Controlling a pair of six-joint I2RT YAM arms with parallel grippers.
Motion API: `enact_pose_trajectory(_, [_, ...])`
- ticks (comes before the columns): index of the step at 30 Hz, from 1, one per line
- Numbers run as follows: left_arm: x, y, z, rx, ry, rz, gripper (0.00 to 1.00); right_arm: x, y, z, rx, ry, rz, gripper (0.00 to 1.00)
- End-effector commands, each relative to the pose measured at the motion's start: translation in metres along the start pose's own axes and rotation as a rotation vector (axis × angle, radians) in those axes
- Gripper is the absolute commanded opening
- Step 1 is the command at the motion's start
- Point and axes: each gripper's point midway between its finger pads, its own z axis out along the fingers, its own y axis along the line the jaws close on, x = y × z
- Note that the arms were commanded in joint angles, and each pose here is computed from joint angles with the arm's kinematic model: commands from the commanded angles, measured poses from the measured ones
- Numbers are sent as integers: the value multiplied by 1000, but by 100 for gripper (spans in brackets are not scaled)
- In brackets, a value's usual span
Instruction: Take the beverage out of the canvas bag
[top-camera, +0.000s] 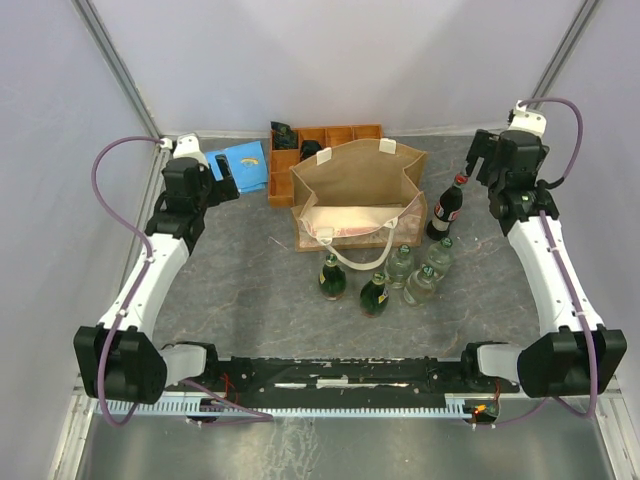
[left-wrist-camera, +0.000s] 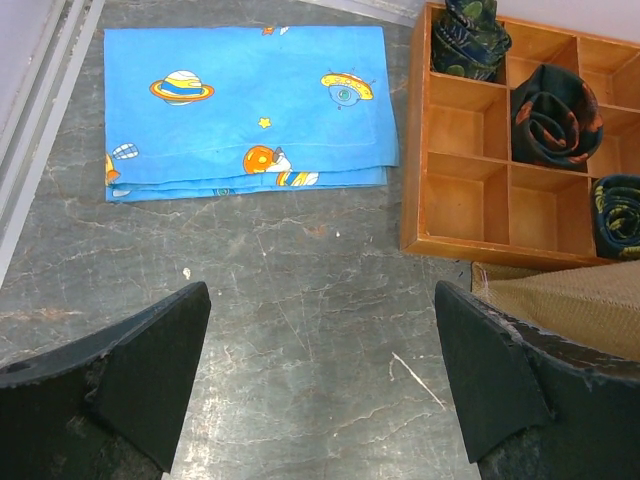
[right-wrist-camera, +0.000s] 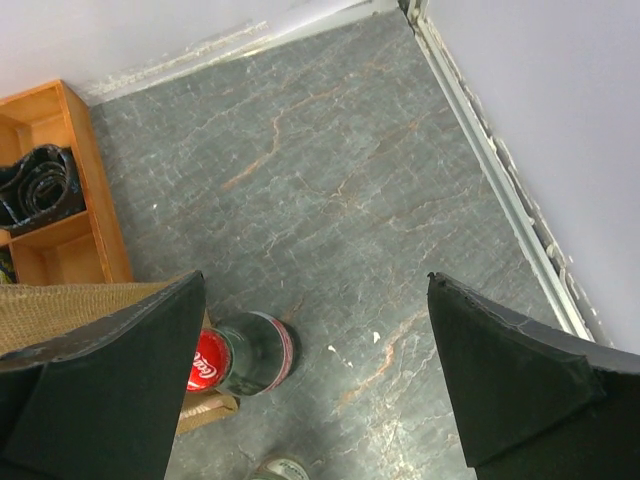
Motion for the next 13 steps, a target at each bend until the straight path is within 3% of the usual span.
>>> enact_pose_trajectory(1, [-6, -2, 9, -8, -32, -69, 99, -43, 4, -7, -22, -119, 11, 99])
enact_pose_trajectory(5, [0, -4, 12, 4, -16, -82, 99, -41, 1, -8, -12, -122, 2, 99])
enact_pose_trajectory(13, [-16, -5, -4, 29, -102, -90, 99, -36, -2, -9, -3, -123, -7, 99])
